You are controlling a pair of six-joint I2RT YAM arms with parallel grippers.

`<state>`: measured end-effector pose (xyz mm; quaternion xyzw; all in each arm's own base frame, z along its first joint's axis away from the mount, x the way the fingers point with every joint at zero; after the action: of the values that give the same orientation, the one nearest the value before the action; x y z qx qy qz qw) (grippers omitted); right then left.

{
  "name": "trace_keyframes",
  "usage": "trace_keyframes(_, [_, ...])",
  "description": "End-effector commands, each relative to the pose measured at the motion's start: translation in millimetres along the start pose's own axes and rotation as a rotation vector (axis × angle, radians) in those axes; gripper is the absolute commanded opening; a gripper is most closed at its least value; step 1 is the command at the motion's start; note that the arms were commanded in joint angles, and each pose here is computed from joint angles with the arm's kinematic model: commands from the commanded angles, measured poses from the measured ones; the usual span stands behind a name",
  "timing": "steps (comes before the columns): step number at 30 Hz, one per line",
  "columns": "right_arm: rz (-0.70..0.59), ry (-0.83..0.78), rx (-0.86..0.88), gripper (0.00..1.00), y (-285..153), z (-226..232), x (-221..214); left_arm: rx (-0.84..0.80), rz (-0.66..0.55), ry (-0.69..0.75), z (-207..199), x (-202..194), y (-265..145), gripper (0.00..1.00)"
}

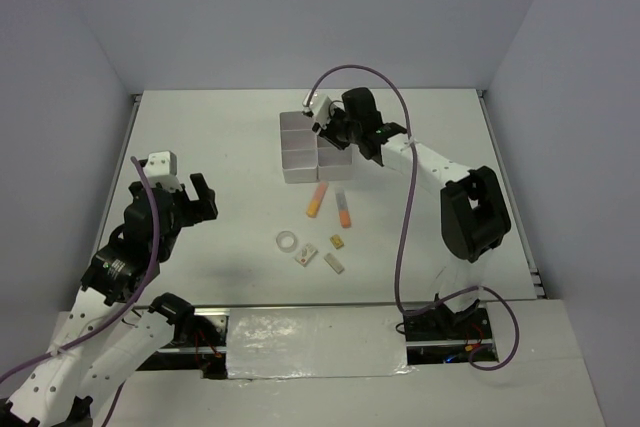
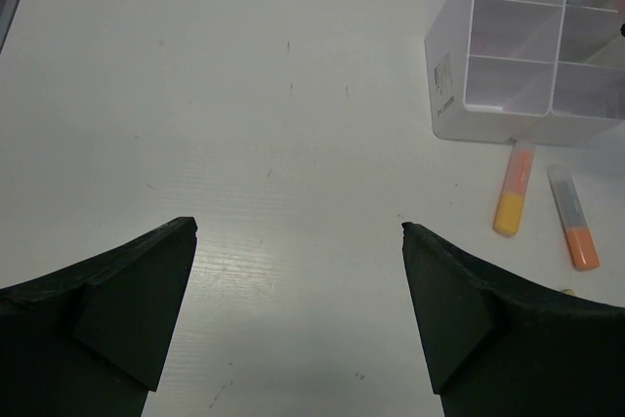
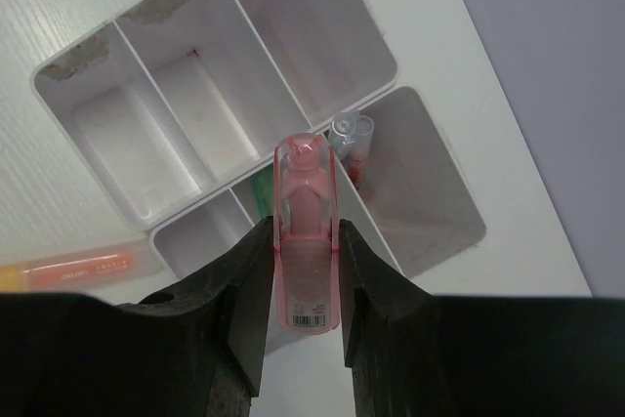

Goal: Sort the stationery into containers
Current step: Place the pen in the storage box.

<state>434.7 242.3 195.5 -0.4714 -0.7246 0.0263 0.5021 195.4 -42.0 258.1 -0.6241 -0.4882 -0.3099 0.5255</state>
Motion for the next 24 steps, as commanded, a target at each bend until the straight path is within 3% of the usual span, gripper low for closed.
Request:
trace_keyframes(1, [-0.184,-0.086,-0.015,0.0,-9,-13,26,-0.027,-0.039,-0.017,-6,12,-1,0.99])
trace_keyframes(13, [-0.128,-0.108,-0.016,0.14,16,-19,2,-0.055,-0.037,-0.008,-9,12,-1,0.99])
trace_keyframes(17, [-0.111,-0.096,-0.015,0.26,20,-21,-6,-0.059,-0.032,-0.004,-10,11,0,0.99])
trace_keyframes(24, [-0.113,-0.078,-0.016,0.39,17,-22,-10,-0.071,-0.035,-0.004,-11,12,-1,0.99])
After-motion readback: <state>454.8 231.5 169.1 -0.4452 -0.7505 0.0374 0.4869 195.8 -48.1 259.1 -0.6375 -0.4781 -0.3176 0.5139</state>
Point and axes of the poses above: each gripper's point midway between its finger pads, its own y axis out along the fingers, its own z axis along the line the jaws close on, x = y × z, the point moved 4 cm from there along -y, back along the fingers, and after that the axes turned 6 degrees about -y, right-handed, at the moved point
